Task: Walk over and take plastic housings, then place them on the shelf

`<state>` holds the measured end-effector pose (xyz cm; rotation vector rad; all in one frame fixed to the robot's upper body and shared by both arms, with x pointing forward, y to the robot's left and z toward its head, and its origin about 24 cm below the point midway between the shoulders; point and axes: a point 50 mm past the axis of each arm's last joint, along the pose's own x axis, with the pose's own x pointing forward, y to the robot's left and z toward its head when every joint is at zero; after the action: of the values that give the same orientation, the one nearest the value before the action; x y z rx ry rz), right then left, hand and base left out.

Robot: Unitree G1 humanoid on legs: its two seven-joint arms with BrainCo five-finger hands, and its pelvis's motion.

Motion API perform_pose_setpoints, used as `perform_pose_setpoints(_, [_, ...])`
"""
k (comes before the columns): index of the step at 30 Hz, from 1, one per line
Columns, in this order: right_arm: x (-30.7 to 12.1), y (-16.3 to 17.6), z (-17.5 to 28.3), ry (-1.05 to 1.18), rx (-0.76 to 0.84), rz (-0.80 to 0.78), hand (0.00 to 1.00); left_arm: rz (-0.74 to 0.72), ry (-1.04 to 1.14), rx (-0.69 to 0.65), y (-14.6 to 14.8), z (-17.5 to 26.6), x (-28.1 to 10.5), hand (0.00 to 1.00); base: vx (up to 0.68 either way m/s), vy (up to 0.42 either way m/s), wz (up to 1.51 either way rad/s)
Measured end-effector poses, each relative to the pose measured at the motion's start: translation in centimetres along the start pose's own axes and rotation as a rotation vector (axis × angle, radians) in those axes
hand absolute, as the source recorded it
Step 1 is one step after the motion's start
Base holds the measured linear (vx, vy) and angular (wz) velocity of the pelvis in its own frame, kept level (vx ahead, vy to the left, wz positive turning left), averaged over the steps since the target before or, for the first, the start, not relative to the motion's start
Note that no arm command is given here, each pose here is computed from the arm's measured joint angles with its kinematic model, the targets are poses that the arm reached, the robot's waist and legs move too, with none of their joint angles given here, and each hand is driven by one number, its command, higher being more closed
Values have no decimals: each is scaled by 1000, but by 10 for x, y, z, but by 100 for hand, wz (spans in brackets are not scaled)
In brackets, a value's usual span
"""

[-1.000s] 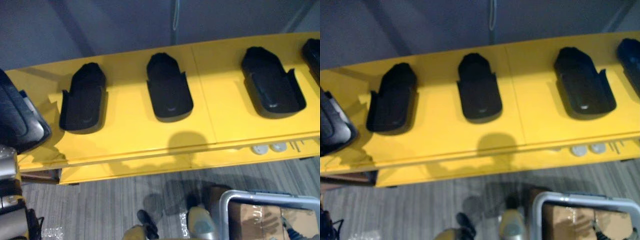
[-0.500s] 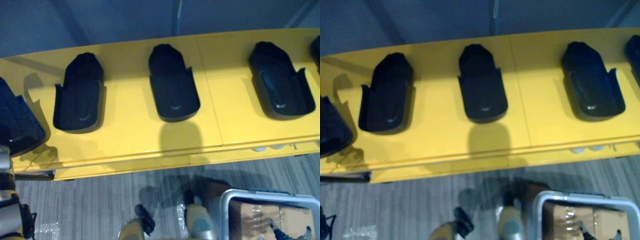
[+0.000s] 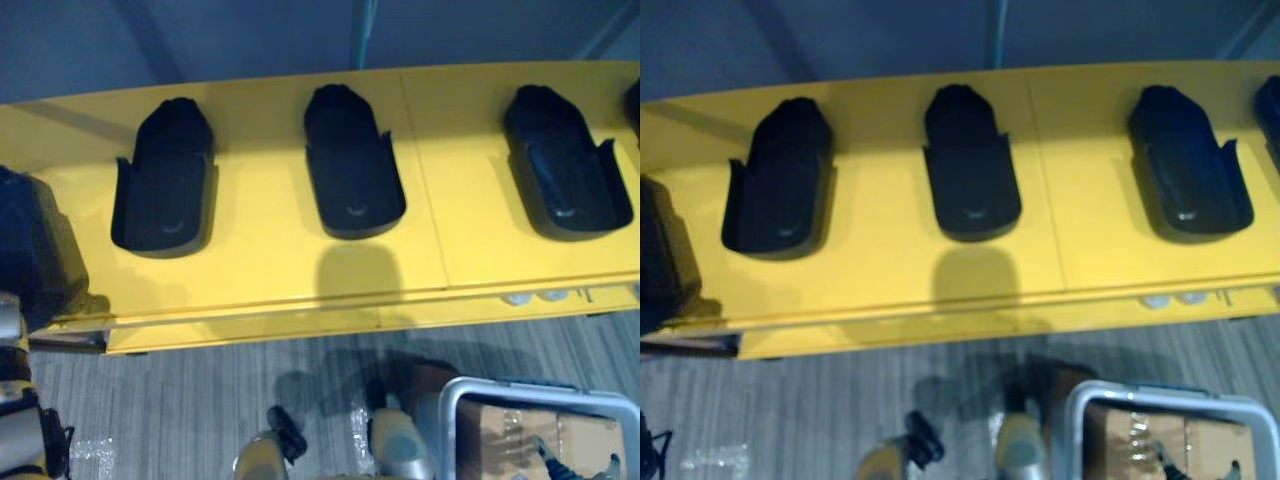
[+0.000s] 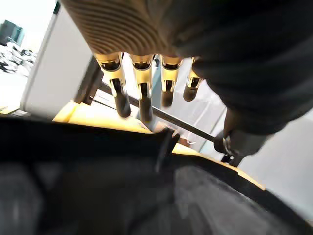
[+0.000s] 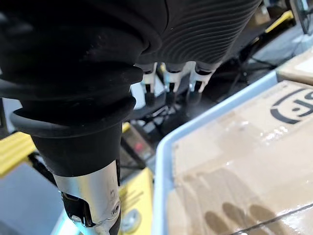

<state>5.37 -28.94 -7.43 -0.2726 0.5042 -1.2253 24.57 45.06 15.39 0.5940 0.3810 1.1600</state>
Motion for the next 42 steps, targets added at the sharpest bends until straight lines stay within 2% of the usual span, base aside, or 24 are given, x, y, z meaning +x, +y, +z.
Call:
perform_pose_setpoints(6, [0,0,3,-27,23,0,0,-8,-56,-53,-11,4,-6,0,0,12,-4])
perform_pose_setpoints(12, [0,0,19,-135,111,-24,0,111,-267,-218,-6,39,-18,0,-7,13,-6])
perform_pose_setpoints(17, [-3,1,55,-358,200,-31,0,231,-596,-484,15,99,-49,0,0,0,0])
perform_pose_setpoints(20, [-6,0,74,-473,240,-22,0,262,-720,-592,26,118,-65,0,3,-2,2])
perform_pose_setpoints(22, [-7,-10,102,-622,318,-58,0,260,-843,-721,35,135,-88,0,35,-3,11])
perform_pose_setpoints(24, [-10,-20,131,-773,398,-65,0,242,-937,-839,41,141,-110,0,42,-4,10])
perform_pose_setpoints(26, [-16,-24,148,-868,444,-40,0,228,-985,-900,44,133,-124,0,46,4,9])
perform_pose_setpoints(27, [-22,-27,161,-937,483,-16,0,201,-1003,-959,43,121,-137,0,58,-2,19])
perform_pose_setpoints(29, [-27,-27,169,-979,504,11,0,157,-1004,-992,38,106,-148,0,22,-8,30])
perform_pose_setpoints(33, [-37,-15,186,-1024,556,152,0,-33,-959,-1030,15,68,-182,0,-56,-20,33])
perform_pose_setpoints(37, [-47,-3,195,-993,594,320,0,-389,-863,-1110,-10,39,-223,0,-94,0,16])
perform_pose_setpoints(40, [-48,6,196,-945,631,453,0,-644,-900,-1087,-26,37,-247,0,-93,-1,4])
perform_pose_setpoints(42, [-54,13,195,-933,630,530,0,-804,-891,-1134,-33,37,-256,0,-86,4,-3])
